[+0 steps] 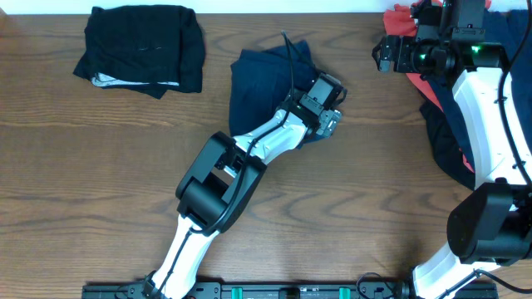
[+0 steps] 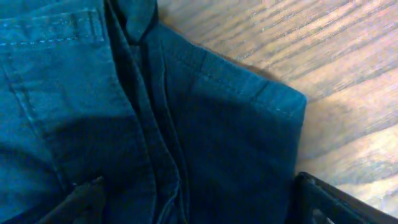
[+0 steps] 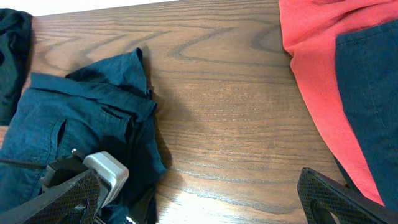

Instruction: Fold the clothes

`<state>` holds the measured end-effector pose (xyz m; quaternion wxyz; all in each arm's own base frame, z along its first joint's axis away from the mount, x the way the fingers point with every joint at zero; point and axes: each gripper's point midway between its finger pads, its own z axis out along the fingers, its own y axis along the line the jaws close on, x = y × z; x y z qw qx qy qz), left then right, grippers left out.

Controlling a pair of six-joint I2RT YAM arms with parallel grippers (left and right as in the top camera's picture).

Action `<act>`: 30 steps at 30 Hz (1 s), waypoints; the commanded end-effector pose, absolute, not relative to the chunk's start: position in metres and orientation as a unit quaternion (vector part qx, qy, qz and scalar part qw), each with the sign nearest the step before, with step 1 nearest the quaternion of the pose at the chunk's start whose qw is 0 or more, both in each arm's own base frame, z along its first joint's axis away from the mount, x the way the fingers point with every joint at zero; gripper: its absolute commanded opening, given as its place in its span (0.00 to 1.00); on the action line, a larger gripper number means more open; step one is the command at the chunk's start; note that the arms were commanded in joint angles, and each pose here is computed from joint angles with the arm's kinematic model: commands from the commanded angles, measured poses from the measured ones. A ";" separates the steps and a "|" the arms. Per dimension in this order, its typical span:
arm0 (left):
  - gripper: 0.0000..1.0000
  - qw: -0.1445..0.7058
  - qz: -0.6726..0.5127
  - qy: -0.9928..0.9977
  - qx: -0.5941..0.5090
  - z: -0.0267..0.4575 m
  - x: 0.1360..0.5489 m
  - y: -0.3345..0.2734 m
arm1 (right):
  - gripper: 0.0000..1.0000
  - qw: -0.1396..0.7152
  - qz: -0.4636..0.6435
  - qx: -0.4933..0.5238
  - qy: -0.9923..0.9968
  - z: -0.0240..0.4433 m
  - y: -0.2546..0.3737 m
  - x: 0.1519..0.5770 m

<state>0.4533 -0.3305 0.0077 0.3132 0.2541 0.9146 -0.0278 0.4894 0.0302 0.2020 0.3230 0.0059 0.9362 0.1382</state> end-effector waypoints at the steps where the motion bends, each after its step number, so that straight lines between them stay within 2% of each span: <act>1: 0.79 0.262 -0.012 0.924 0.278 -0.042 0.439 -0.321 | 0.99 0.323 0.135 0.006 0.937 0.201 0.028 0.490; 3: 0.64 0.256 -0.012 0.921 0.293 -0.047 0.435 -0.323 | 0.99 0.323 0.135 0.006 0.937 0.201 0.028 0.490; 4: 0.54 0.254 -0.011 0.919 0.302 -0.047 0.434 -0.324 | 0.99 0.322 0.135 0.005 0.937 0.201 0.028 0.490; 6: 0.40 0.252 -0.009 0.917 0.309 -0.048 0.432 -0.324 | 0.99 0.323 0.134 0.002 0.937 0.201 0.028 0.490; 8: 0.34 0.251 -0.009 0.917 0.309 -0.049 0.431 -0.325 | 0.99 0.324 0.132 -0.004 0.937 0.201 0.028 0.490; 14: 0.07 0.248 -0.006 0.918 0.309 -0.049 0.430 -0.323 | 0.99 0.323 0.131 -0.007 0.937 0.201 0.028 0.489; 21: 0.06 0.268 0.058 0.914 0.298 -0.028 0.441 -0.302 | 0.99 0.322 0.130 -0.010 0.938 0.200 0.028 0.489; 30: 0.06 0.289 0.099 0.913 0.269 0.058 0.443 -0.265 | 0.99 0.321 0.131 -0.010 0.938 0.200 0.028 0.488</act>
